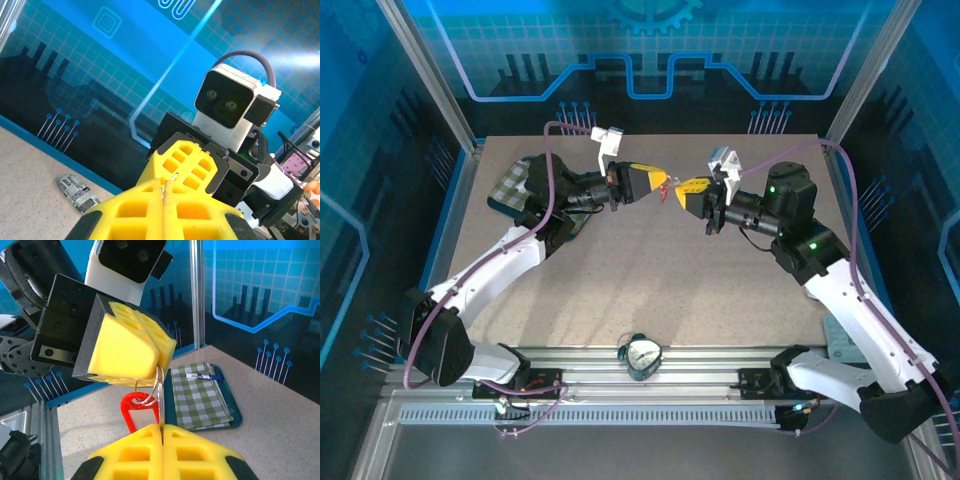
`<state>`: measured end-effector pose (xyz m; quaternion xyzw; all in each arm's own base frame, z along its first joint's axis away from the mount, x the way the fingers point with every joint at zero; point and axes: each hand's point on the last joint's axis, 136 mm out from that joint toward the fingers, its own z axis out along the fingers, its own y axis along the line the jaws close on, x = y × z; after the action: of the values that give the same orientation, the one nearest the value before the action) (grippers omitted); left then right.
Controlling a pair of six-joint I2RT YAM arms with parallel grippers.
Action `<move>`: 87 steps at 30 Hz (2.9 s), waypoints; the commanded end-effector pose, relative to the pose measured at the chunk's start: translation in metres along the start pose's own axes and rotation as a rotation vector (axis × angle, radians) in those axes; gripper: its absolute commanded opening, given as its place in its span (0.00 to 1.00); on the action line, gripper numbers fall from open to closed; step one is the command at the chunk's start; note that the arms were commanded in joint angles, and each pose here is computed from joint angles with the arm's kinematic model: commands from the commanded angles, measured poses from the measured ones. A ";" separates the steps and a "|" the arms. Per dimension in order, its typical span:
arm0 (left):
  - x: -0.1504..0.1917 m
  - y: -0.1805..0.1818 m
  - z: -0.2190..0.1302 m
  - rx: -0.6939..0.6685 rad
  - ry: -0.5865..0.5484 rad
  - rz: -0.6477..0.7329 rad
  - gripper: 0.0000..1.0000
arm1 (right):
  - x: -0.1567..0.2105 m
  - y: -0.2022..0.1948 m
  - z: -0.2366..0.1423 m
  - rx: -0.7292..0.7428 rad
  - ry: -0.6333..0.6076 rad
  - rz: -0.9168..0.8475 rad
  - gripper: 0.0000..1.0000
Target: Remove the keys from the keyring
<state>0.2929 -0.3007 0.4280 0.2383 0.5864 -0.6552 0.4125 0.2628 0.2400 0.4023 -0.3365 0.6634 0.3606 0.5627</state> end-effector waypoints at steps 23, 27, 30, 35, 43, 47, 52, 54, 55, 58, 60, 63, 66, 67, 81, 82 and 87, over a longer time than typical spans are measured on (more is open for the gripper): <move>-0.016 0.001 -0.012 -0.009 -0.130 -0.016 0.41 | -0.014 0.028 -0.014 0.135 -0.096 -0.309 0.00; -0.013 0.018 -0.022 -0.113 -0.139 -0.002 0.50 | -0.005 0.017 -0.020 0.152 -0.078 -0.254 0.00; -0.010 0.021 -0.026 -0.148 -0.133 0.018 0.52 | 0.003 0.007 -0.022 0.169 -0.042 -0.199 0.00; -0.001 0.027 -0.028 -0.191 -0.084 0.035 0.50 | 0.014 -0.005 -0.020 0.177 0.047 -0.117 0.00; 0.014 0.029 -0.026 -0.227 -0.012 0.062 0.52 | 0.026 -0.007 -0.010 0.152 0.164 -0.054 0.00; 0.016 0.029 -0.025 -0.223 -0.006 0.059 0.54 | 0.027 -0.006 -0.009 0.141 0.180 -0.048 0.00; 0.018 0.022 -0.015 -0.178 0.024 0.056 0.54 | 0.027 -0.005 -0.007 0.131 0.187 -0.041 0.00; 0.021 0.018 -0.011 -0.151 0.042 0.054 0.54 | 0.027 -0.005 -0.007 0.132 0.189 -0.041 0.00; 0.022 0.016 -0.009 -0.139 0.049 0.052 0.54 | 0.027 -0.005 -0.007 0.134 0.189 -0.040 0.00; 0.025 0.012 -0.005 -0.110 0.064 0.043 0.53 | 0.027 -0.005 -0.008 0.135 0.190 -0.040 0.00; 0.026 0.012 -0.004 -0.103 0.071 0.042 0.50 | 0.027 -0.005 -0.007 0.132 0.191 -0.040 0.00; 0.027 0.011 -0.002 -0.099 0.076 0.041 0.49 | 0.027 -0.004 -0.007 0.129 0.188 -0.039 0.00; 0.026 0.013 -0.001 -0.101 0.078 0.035 0.48 | 0.025 -0.003 -0.007 0.125 0.180 -0.038 0.00; 0.026 0.012 0.000 -0.097 0.079 0.035 0.48 | 0.024 -0.003 -0.007 0.124 0.179 -0.038 0.00; 0.027 0.007 0.002 -0.067 0.090 0.031 0.31 | 0.019 -0.005 -0.006 0.131 0.169 -0.042 0.00; 0.028 0.006 0.002 -0.066 0.091 0.032 0.31 | 0.019 -0.005 -0.006 0.130 0.168 -0.043 0.00; 0.028 0.005 0.002 -0.059 0.093 0.032 0.17 | 0.016 -0.005 -0.006 0.131 0.162 -0.042 0.00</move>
<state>0.2913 -0.3075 0.3875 0.2446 0.6424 -0.6087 0.3961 0.2607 0.2340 0.3699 -0.3489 0.7301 0.2703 0.5217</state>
